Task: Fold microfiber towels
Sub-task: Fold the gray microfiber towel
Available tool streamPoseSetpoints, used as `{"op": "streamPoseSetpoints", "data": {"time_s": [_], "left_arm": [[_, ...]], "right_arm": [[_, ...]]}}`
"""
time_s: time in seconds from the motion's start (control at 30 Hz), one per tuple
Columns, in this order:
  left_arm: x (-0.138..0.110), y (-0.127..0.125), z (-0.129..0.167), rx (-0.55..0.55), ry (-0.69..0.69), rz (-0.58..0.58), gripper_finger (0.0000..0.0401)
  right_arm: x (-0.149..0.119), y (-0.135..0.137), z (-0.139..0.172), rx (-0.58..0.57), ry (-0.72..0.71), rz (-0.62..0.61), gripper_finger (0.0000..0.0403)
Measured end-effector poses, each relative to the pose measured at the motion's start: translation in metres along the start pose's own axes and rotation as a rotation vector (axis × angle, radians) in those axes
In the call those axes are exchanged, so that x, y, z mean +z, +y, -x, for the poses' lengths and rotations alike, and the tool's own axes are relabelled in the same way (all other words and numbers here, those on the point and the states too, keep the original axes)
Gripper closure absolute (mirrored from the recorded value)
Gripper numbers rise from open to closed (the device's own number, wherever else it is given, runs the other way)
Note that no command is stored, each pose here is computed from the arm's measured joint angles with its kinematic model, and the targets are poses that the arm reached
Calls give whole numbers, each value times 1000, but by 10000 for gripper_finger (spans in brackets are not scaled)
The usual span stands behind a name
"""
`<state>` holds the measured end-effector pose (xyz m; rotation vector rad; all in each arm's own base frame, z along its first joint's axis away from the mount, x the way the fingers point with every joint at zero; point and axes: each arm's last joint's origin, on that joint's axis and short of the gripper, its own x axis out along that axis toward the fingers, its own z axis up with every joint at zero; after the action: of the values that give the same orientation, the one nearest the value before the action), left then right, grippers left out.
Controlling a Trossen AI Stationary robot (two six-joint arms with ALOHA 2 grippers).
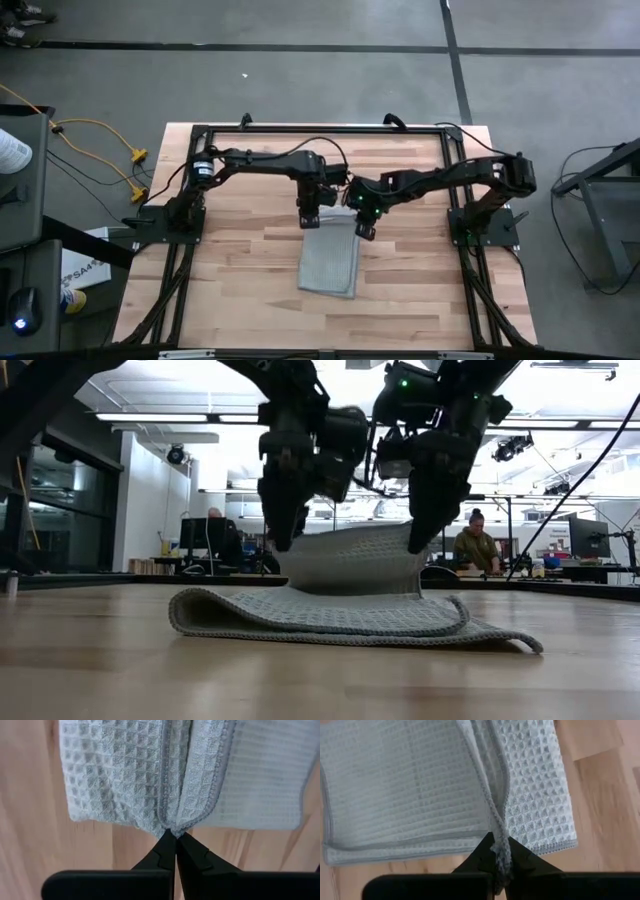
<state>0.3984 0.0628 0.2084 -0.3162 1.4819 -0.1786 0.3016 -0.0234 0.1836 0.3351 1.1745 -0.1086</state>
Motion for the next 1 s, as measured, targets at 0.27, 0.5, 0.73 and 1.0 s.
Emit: {"op": "streamPoseSetpoints", "data": {"time_s": [0.27, 0.5, 0.73, 1.0], "left_arm": [[-6, -21, 19, 11, -48, -41, 401], [-4, -37, 22, 104, -97, -97, 401], [-5, -39, 25, 125, -104, -86, 401], [-11, -37, 0, 103, -75, -71, 401]], "right_arm": [[-6, 18, -2, -39, 6, 55, 399], [-10, 24, -3, -49, 21, 52, 399], [-11, 29, -4, -39, 13, 50, 399], [-11, 37, -5, -19, -6, 75, 399]]}}
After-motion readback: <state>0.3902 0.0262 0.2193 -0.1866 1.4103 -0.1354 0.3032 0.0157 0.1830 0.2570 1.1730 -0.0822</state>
